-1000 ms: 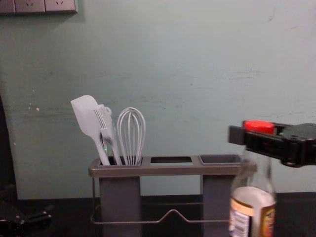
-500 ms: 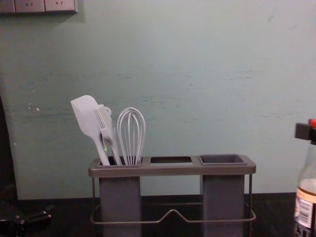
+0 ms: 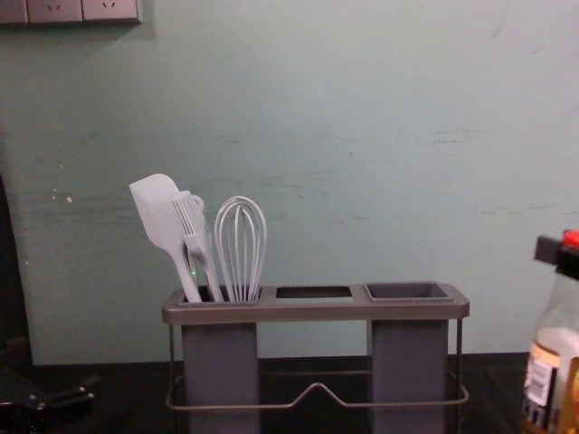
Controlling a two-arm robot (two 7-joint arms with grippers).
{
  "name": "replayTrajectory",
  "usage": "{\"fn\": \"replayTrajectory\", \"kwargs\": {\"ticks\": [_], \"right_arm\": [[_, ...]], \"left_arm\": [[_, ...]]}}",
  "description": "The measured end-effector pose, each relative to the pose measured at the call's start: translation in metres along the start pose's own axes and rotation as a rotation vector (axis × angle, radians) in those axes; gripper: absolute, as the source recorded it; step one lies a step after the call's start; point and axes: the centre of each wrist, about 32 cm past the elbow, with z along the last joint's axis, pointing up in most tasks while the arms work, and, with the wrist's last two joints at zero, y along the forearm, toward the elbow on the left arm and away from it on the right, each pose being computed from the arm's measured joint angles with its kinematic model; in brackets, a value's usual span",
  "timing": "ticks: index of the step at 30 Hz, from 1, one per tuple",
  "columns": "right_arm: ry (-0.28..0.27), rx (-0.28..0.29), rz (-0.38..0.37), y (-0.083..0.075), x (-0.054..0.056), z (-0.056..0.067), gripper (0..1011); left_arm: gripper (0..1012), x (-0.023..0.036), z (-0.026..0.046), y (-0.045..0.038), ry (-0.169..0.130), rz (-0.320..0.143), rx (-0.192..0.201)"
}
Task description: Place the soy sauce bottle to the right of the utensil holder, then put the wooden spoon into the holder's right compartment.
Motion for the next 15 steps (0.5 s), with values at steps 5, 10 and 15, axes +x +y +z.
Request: {"fn": "replayTrajectory", "kwargs": {"ticks": [5, 10, 15], "right_arm": [[0.019, -0.023, 0.005, 0.015, -0.002, -0.011, 392], [0.038, -0.028, 0.009, 0.028, -0.002, -0.016, 392], [0.058, -0.026, 0.007, 0.035, -0.003, -0.022, 392]], "left_arm": [[1005, 0.0000, 0.0000, 0.0000, 0.000, 0.000, 0.000], [1005, 0.0000, 0.0000, 0.0000, 0.000, 0.000, 0.000], [1005, 0.0000, 0.0000, 0.0000, 0.000, 0.000, 0.000]]}}
